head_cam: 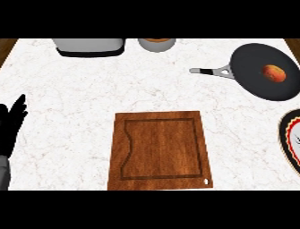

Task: Pick the squash from the cutting board and place it in the pan

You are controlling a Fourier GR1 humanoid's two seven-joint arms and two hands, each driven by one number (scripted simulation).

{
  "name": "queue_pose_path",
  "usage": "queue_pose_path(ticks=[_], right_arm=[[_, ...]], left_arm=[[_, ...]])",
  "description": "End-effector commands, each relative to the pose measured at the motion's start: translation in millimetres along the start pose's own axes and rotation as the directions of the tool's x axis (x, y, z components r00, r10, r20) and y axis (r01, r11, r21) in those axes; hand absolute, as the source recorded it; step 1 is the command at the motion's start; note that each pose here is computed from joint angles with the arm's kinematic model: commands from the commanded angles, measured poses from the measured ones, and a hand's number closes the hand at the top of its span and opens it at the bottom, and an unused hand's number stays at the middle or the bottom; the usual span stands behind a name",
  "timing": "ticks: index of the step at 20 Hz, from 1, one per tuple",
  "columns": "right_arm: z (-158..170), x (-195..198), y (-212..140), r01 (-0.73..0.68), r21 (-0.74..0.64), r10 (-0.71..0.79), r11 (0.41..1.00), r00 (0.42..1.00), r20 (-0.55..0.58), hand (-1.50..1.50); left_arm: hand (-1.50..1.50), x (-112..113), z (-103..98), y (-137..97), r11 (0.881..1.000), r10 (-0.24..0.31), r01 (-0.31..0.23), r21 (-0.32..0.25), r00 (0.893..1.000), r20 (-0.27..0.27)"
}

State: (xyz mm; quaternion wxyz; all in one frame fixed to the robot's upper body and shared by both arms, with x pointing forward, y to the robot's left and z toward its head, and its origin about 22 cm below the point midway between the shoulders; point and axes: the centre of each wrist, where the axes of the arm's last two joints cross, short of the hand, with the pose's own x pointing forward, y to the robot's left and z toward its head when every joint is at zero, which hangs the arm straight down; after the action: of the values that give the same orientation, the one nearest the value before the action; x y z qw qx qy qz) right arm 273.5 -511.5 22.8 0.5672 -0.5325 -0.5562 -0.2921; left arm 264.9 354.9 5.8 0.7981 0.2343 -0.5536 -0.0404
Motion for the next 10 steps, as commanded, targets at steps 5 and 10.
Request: queue_pose_path(ticks=[5, 10], right_arm=[[15.1, -15.8, -74.7, -0.027, 0.085, 0.027, 0.996, 1.0, 0.006, -1.5], [39.1, -18.4, -131.6, -0.049, 0.07, 0.048, 0.996, 0.998, 0.028, -1.5]], left_arm=[[0.0, 12.4, 5.9, 4.4, 1.0, -0.01, 0.01, 0.011, 1.0, -0.011], [0.0, 8.8, 15.6, 21.8, 1.0, -0.001, 0.001, -0.017, 1.0, -0.009]])
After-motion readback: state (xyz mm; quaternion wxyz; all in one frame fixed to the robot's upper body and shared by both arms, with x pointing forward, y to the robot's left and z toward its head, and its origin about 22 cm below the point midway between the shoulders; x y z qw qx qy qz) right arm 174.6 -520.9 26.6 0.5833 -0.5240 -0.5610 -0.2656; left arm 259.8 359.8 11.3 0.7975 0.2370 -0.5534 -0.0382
